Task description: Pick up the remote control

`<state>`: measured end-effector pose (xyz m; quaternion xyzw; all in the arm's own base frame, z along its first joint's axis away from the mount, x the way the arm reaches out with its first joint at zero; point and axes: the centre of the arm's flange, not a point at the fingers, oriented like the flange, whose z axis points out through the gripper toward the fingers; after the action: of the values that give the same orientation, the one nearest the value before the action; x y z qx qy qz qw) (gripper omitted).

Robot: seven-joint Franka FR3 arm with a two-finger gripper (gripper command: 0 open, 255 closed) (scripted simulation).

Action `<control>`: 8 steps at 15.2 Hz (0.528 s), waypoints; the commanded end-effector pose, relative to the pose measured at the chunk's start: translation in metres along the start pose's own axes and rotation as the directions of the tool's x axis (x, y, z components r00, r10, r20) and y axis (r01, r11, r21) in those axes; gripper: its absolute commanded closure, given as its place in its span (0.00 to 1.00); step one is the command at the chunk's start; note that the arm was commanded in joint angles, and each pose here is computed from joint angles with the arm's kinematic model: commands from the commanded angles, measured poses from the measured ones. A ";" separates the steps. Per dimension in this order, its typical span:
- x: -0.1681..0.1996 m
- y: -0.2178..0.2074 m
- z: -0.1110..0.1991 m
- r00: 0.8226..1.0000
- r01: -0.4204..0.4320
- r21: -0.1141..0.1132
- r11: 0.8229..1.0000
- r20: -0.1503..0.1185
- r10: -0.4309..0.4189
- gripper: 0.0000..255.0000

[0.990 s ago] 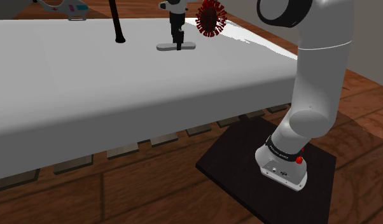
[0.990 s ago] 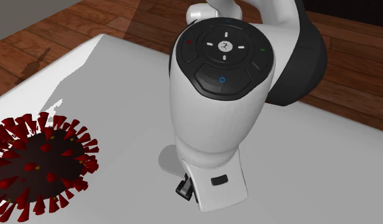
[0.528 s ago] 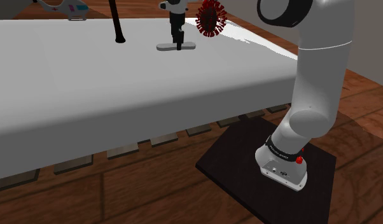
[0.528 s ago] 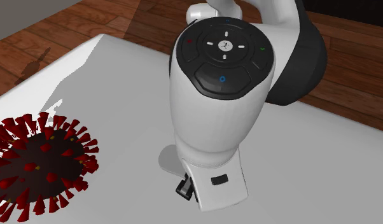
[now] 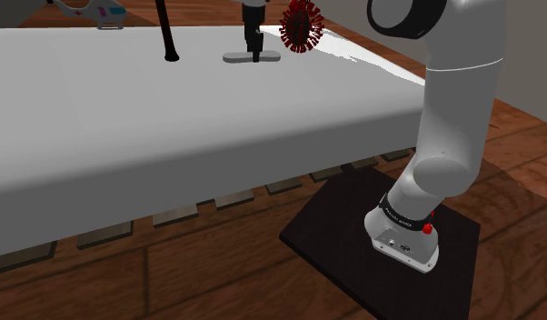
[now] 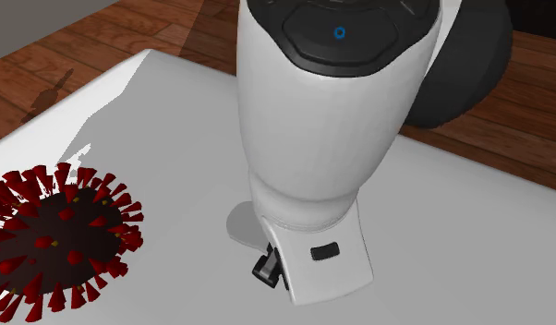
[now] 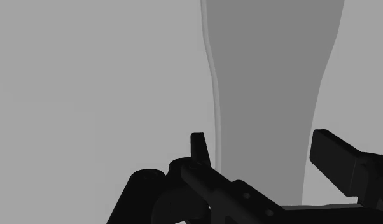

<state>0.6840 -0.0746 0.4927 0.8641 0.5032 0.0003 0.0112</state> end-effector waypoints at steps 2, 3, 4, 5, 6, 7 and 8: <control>0.000 0.001 -0.017 1.000 0.000 0.000 1.000 0.000 0.000 1.00; 0.000 0.001 -0.022 1.000 0.000 0.000 1.000 0.000 0.000 1.00; 0.000 0.001 -0.027 1.000 0.000 0.000 1.000 0.000 0.000 1.00; 0.000 0.001 -0.033 1.000 0.000 0.000 1.000 0.000 0.000 1.00; 0.000 0.001 -0.038 1.000 0.000 0.000 1.000 0.000 0.000 1.00; 0.000 0.001 -0.043 1.000 0.000 0.000 1.000 0.000 0.000 1.00; 0.000 0.001 -0.044 1.000 0.000 0.000 1.000 0.000 0.000 1.00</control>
<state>0.6851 -0.0747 0.5332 0.8641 0.5032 0.0004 0.0112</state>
